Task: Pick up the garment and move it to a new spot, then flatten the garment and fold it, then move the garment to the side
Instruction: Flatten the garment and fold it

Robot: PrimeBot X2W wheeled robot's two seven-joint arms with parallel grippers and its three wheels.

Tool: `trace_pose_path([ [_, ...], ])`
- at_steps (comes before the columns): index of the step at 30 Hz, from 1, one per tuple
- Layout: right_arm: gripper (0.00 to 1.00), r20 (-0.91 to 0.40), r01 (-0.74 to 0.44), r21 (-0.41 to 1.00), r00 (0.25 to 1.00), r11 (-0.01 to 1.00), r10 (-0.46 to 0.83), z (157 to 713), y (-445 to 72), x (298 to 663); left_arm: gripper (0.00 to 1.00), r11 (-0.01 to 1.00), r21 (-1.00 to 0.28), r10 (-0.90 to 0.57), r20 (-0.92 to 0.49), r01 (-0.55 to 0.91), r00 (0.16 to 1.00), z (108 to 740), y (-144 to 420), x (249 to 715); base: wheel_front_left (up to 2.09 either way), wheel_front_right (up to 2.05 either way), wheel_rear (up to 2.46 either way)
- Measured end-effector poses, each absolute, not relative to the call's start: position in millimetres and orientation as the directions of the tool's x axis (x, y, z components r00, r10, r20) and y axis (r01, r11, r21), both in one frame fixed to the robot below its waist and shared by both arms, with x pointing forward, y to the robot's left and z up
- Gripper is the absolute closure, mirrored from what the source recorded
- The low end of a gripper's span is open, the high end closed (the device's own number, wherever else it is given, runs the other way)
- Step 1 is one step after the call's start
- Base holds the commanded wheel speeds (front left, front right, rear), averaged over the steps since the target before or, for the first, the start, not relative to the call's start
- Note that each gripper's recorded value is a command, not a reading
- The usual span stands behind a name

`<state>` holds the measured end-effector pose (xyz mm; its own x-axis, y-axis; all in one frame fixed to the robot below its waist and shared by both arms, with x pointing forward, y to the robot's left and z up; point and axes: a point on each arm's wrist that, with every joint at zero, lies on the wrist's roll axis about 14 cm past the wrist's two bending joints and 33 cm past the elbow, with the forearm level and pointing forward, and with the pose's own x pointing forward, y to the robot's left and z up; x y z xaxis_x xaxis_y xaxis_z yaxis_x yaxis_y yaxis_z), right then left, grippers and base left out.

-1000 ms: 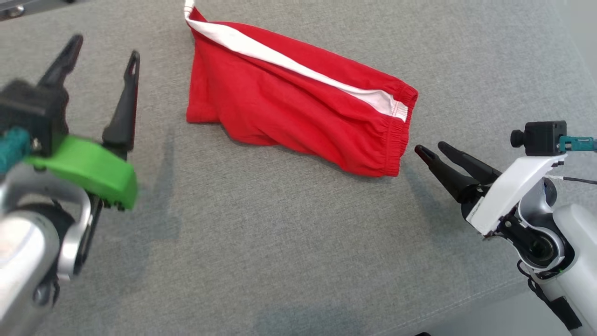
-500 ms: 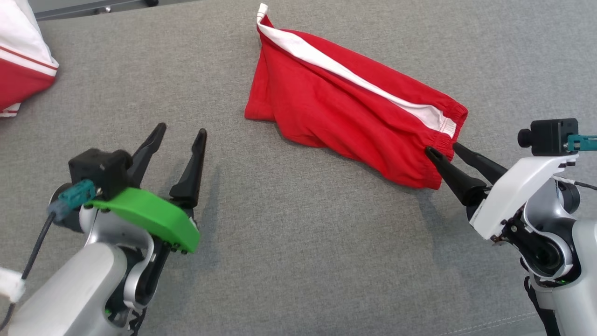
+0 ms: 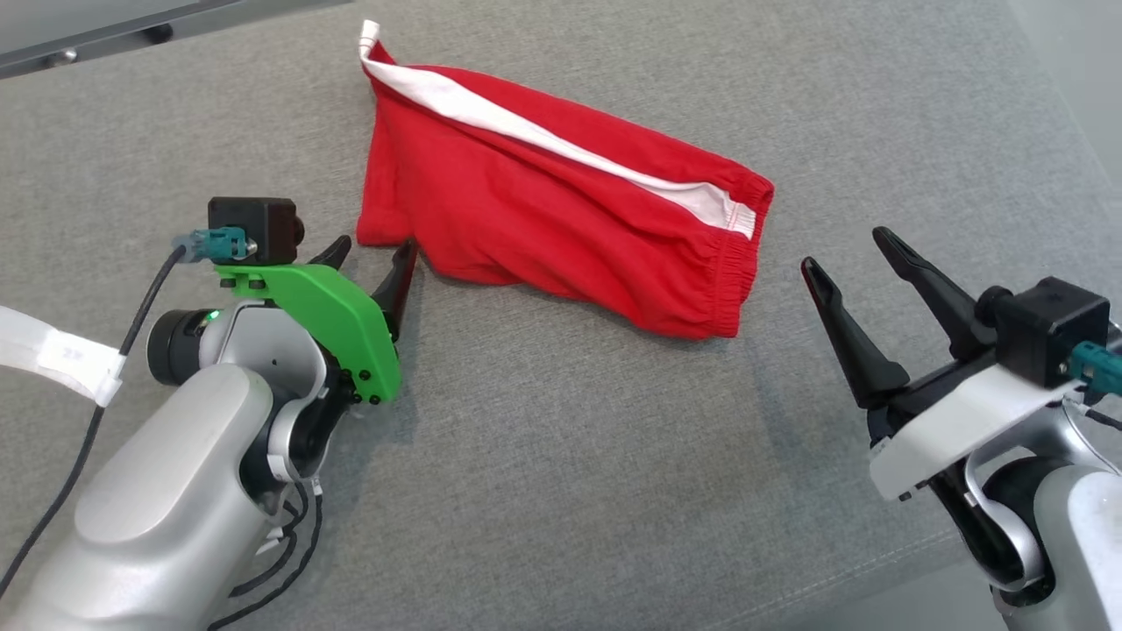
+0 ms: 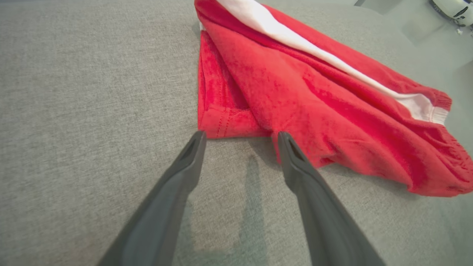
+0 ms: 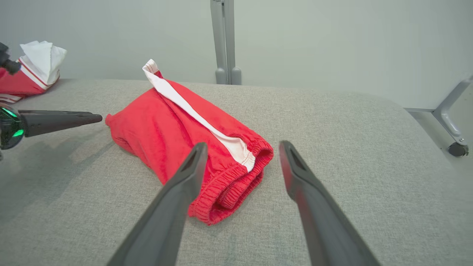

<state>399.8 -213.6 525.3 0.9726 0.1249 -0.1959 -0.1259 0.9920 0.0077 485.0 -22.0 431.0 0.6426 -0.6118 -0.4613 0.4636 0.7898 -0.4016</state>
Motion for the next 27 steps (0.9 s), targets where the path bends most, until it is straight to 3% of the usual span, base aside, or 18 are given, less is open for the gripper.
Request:
trace_pose_path([
  [8,0.00,-0.076,-0.061,-0.032,0.995,0.998,0.058,529.8,-223.8,382.8,0.00,0.777,-0.474,-0.626,-0.517,0.414,0.584,410.2,-43.3,494.7,0.00,0.00,0.00],
  [14,0.00,0.044,-0.007,-0.113,0.999,0.994,0.012,539.6,-234.2,373.0,0.00,0.813,-0.446,-0.579,-0.563,0.373,0.589,393.2,-35.5,505.0,0.00,0.00,0.00],
  [19,0.00,0.064,0.013,-0.128,0.998,0.992,-0.005,531.4,-235.4,365.8,0.00,0.817,-0.462,-0.571,-0.568,0.345,0.593,387.8,-35.6,503.7,0.00,0.00,0.00],
  [20,0.00,0.066,0.018,-0.127,0.998,0.992,-0.010,529.6,-236.0,364.7,0.08,0.818,-0.462,-0.570,-0.569,0.343,0.593,386.8,-35.5,502.8,0.00,0.00,0.00],
  [21,0.00,0.069,0.023,-0.124,0.998,0.992,-0.015,528.3,-236.1,363.6,0.55,0.817,-0.467,-0.569,-0.564,0.338,0.598,387.2,-35.7,502.9,0.00,0.00,0.00],
  [22,0.00,0.070,0.029,-0.121,0.997,0.992,-0.020,526.5,-236.6,362.5,0.82,0.819,-0.469,-0.566,-0.563,0.331,0.602,386.5,-35.5,502.5,0.00,0.00,0.00],
  [23,0.00,0.070,0.034,-0.117,0.997,0.993,-0.026,524.7,-237.2,361.6,1.00,0.819,-0.469,-0.566,-0.562,0.330,0.604,386.1,-35.5,501.8,0.00,0.00,0.00],
  [27,0.00,0.038,0.052,-0.114,0.998,0.992,-0.048,511.8,-241.8,357.0,1.00,0.820,-0.472,-0.562,-0.562,0.323,0.606,383.0,-34.3,498.1,0.00,0.00,0.00],
])
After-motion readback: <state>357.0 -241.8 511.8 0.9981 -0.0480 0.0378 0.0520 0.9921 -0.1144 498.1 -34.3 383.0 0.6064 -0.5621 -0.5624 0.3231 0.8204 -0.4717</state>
